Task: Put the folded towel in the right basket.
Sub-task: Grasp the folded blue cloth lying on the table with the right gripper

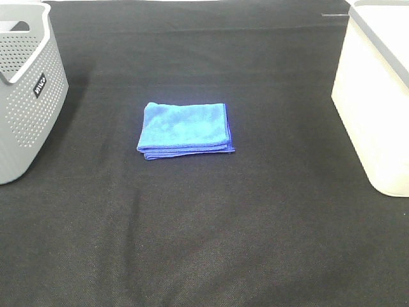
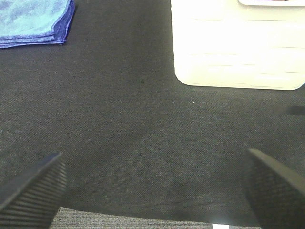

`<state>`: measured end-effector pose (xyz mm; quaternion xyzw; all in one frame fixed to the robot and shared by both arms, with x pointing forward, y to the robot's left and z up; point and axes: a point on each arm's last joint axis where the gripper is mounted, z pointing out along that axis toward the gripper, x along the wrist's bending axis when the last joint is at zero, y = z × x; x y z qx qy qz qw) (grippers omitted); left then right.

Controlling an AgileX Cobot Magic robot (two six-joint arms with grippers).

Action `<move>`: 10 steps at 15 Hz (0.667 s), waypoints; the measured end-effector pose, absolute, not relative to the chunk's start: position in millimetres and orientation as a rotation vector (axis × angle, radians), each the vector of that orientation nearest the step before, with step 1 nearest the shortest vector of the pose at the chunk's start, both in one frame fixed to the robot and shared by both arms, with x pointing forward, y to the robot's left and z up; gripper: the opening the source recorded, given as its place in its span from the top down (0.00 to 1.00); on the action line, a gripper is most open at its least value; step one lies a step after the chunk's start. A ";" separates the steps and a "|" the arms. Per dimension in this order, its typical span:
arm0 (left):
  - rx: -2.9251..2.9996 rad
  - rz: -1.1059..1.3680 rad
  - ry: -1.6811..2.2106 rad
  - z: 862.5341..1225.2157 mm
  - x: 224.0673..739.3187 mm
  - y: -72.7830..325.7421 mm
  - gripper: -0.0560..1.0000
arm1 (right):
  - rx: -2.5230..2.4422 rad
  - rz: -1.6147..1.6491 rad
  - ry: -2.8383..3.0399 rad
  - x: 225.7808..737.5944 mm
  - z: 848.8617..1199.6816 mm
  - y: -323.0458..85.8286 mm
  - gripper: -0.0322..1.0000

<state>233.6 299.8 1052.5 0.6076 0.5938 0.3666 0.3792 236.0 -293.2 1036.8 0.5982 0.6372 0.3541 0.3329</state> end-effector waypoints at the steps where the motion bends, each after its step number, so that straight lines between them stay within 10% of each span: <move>1: 1.553 0.941 1.518 1052.5 233.6 300.1 0.01 | 1.562 0.925 1.664 236.0 1036.8 -293.2 0.03; 10: 1.554 0.946 1.520 1052.5 233.6 300.5 0.01 | 1.562 0.925 1.664 236.0 1036.8 -293.2 0.03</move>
